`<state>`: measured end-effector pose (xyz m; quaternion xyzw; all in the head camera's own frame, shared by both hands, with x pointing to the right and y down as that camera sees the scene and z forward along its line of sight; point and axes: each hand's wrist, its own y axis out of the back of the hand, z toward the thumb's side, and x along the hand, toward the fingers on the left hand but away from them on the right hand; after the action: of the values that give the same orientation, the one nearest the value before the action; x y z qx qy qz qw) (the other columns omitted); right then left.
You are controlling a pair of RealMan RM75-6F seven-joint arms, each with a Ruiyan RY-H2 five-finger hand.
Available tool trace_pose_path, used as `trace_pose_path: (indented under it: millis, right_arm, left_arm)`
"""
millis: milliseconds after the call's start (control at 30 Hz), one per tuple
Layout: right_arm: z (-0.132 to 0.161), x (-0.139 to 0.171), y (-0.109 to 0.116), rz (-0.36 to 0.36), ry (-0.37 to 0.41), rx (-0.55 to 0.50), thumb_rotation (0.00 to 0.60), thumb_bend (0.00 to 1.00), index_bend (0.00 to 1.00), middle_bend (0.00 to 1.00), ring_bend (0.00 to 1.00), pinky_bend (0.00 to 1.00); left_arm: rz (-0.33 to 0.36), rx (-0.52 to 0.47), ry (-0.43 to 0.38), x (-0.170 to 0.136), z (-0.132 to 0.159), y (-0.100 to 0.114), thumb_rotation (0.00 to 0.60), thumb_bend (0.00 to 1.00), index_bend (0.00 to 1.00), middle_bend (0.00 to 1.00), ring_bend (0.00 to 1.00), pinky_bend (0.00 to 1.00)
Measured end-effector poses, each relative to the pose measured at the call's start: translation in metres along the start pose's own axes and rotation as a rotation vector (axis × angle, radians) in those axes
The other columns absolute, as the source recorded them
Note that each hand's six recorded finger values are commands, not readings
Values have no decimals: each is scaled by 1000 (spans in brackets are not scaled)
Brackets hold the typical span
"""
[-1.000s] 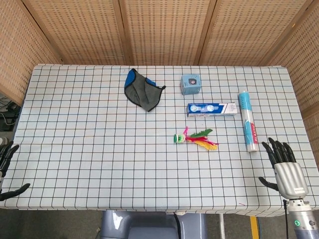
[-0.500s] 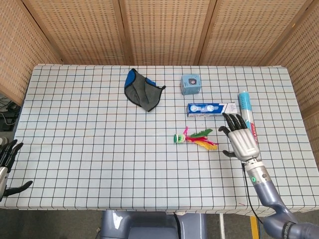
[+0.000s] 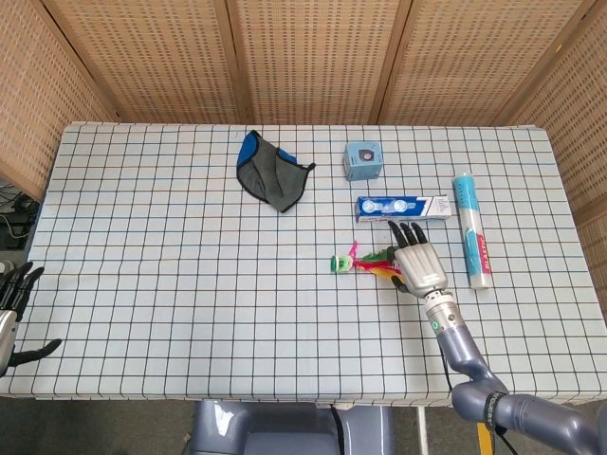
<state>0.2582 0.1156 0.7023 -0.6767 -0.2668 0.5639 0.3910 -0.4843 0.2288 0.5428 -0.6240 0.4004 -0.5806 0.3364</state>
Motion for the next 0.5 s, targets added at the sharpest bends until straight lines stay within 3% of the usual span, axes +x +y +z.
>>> trace_pose_path:
  millis: [500]
  right_arm:
    - [-7,-10,-25,39,-24,25,600,530,545,1,0,0]
  left_arm:
    - [-7,7,17,4,-3,-2,600,0,0,0,0,0]
